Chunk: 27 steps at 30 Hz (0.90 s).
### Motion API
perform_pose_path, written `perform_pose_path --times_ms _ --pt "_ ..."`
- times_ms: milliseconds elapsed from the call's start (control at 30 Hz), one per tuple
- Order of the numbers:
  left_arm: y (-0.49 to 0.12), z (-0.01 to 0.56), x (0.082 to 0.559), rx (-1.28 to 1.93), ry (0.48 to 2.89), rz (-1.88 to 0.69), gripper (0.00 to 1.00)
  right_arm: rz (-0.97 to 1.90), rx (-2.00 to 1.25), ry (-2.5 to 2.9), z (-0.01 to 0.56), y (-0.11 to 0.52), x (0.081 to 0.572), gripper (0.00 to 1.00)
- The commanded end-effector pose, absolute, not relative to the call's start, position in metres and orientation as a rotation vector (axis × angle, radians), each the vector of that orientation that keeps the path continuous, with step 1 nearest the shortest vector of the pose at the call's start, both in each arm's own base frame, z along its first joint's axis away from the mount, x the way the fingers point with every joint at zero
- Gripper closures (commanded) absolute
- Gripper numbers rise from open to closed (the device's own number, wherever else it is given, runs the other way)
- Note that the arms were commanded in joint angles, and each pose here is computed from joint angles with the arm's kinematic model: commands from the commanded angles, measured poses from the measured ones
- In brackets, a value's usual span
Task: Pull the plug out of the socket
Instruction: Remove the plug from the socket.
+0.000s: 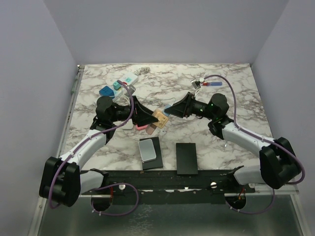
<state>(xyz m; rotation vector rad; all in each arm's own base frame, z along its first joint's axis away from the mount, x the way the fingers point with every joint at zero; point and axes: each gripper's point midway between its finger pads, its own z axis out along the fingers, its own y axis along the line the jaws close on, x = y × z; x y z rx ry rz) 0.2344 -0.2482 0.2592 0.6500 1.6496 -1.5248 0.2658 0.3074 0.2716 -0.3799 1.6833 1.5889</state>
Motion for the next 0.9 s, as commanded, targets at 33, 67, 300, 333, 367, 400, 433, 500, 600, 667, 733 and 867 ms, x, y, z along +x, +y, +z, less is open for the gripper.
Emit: perform_pose_path --times_ms 33,67,300,333,367,400,433,500,600,667,733,867 --pt "-0.248 0.276 0.234 0.714 1.566 -1.491 1.0 1.571 -0.333 1.65 0.273 0.296 0.282 0.99" --pt "-0.247 0.276 0.235 0.708 1.566 -1.486 1.0 1.566 -0.342 1.648 0.273 0.296 0.281 0.99" --pt "-0.246 0.267 0.246 0.658 1.611 -1.455 1.0 1.461 -0.367 1.676 0.273 0.289 0.281 0.99" --pt "-0.246 0.267 0.247 0.655 1.612 -1.452 1.0 1.452 -0.369 1.676 0.273 0.288 0.281 0.99" --pt "-0.246 0.267 0.247 0.652 1.614 -1.449 1.0 1.446 -0.37 1.673 0.274 0.287 0.281 0.99" --pt "-0.246 0.266 0.248 0.648 1.617 -1.446 1.0 1.443 -0.37 1.672 0.273 0.287 0.28 0.99" --pt "-0.246 0.266 0.249 0.645 1.619 -1.443 1.0 1.442 -0.372 1.667 0.274 0.287 0.28 0.99" --pt "-0.246 0.264 0.251 0.633 1.63 -1.438 1.0 1.446 -0.375 1.654 0.275 0.288 0.278 0.99" --pt "-0.245 0.261 0.253 0.618 1.645 -1.427 1.0 1.449 -0.384 1.63 0.277 0.292 0.274 0.99" --pt "-0.245 0.259 0.256 0.612 1.658 -1.417 1.0 1.439 -0.403 1.613 0.28 0.295 0.271 0.99" --pt "-0.244 0.255 0.259 0.602 1.678 -1.404 1.0 1.425 -0.422 1.597 0.282 0.297 0.267 0.99" --pt "-0.244 0.25 0.261 0.593 1.704 -1.392 1.0 1.384 -0.453 1.585 0.288 0.3 0.262 0.99"
